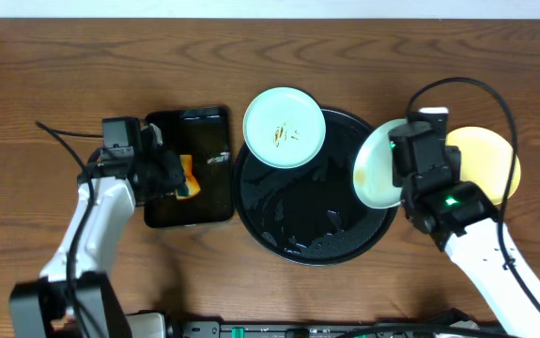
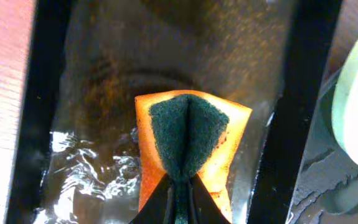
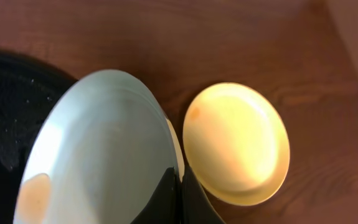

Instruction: Clean dirty plates on tray and stack at the side

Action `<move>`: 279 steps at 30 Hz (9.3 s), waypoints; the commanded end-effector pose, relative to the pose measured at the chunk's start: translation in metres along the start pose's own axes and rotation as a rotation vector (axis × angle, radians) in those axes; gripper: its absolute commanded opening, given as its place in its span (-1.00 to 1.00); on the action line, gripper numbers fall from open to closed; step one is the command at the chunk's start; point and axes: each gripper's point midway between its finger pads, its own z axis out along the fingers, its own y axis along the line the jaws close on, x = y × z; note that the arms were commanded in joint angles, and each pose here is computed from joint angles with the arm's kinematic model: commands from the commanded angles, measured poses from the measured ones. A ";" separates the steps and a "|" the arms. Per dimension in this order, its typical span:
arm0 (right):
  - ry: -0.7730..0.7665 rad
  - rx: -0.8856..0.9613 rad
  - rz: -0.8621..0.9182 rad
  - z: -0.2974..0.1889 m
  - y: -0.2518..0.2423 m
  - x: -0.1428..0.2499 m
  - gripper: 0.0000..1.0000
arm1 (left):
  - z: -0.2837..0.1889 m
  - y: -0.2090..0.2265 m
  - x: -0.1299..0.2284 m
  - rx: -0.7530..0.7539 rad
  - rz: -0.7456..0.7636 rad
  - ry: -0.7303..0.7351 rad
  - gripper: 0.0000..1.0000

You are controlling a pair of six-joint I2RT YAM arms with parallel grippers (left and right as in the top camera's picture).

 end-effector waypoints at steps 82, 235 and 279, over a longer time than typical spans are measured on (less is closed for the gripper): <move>0.402 -0.179 0.225 0.036 -0.002 0.076 -0.51 | -0.003 -0.004 0.011 -0.108 0.086 0.003 -0.84; 0.116 0.045 0.302 0.042 -0.063 -0.004 -0.98 | -0.003 -0.004 0.012 -0.108 0.079 0.003 -0.83; 0.266 -0.434 0.461 0.090 -0.043 0.013 0.23 | -0.003 -0.002 0.016 -0.114 0.076 0.020 -0.82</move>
